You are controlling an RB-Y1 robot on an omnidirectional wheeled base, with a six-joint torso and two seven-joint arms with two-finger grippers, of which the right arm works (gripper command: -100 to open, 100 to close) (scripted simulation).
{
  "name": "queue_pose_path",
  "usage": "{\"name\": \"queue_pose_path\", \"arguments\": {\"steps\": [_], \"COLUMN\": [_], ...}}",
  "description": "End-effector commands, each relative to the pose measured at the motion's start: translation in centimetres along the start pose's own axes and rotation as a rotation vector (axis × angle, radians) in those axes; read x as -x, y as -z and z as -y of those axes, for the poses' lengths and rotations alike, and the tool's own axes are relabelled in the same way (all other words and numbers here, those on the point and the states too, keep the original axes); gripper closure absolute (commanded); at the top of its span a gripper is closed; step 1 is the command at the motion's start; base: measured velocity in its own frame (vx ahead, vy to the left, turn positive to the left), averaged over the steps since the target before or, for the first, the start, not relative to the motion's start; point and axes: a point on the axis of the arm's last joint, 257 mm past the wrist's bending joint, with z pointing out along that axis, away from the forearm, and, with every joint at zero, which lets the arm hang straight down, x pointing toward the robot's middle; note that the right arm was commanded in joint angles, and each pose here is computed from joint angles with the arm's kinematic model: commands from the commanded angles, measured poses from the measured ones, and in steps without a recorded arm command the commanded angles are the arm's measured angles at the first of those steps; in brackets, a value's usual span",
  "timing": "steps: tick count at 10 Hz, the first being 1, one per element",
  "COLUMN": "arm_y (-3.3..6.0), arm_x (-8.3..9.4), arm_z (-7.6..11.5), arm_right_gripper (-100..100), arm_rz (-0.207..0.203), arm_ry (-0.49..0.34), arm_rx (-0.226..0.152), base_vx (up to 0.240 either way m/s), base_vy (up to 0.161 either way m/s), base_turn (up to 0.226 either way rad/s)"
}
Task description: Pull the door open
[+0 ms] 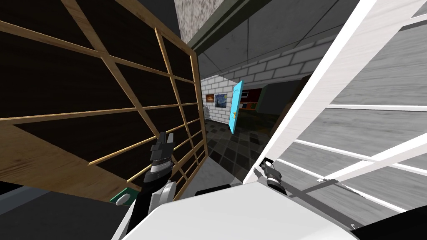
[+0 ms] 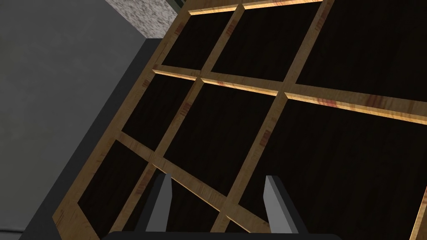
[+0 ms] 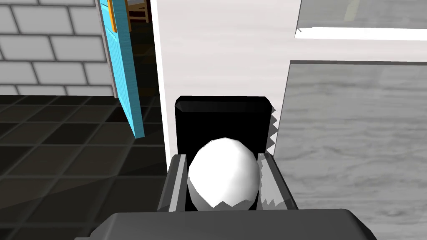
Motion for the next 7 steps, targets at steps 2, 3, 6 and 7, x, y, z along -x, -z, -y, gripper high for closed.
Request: {"name": "queue_pose_path", "arguments": {"steps": [2,3,6,7], "arm_y": [-0.05,-0.05,-0.27,-0.42], "arm_x": [0.0,0.0,0.1,0.1], "arm_z": [0.0,0.0,0.8,1.1], "arm_right_gripper": [100,100,100,100], "arm_rz": [-0.001,-0.001,0.003,0.003], "arm_ry": [0.000,0.000,-0.001,-0.002], "arm_rx": [-0.001,-0.001,-0.010,-0.013], "base_vx": [-0.017,0.000,-0.110,-0.218], "base_vy": [0.003,0.000,0.013,0.036], "base_turn": [0.012,0.000,0.066,0.111]}}
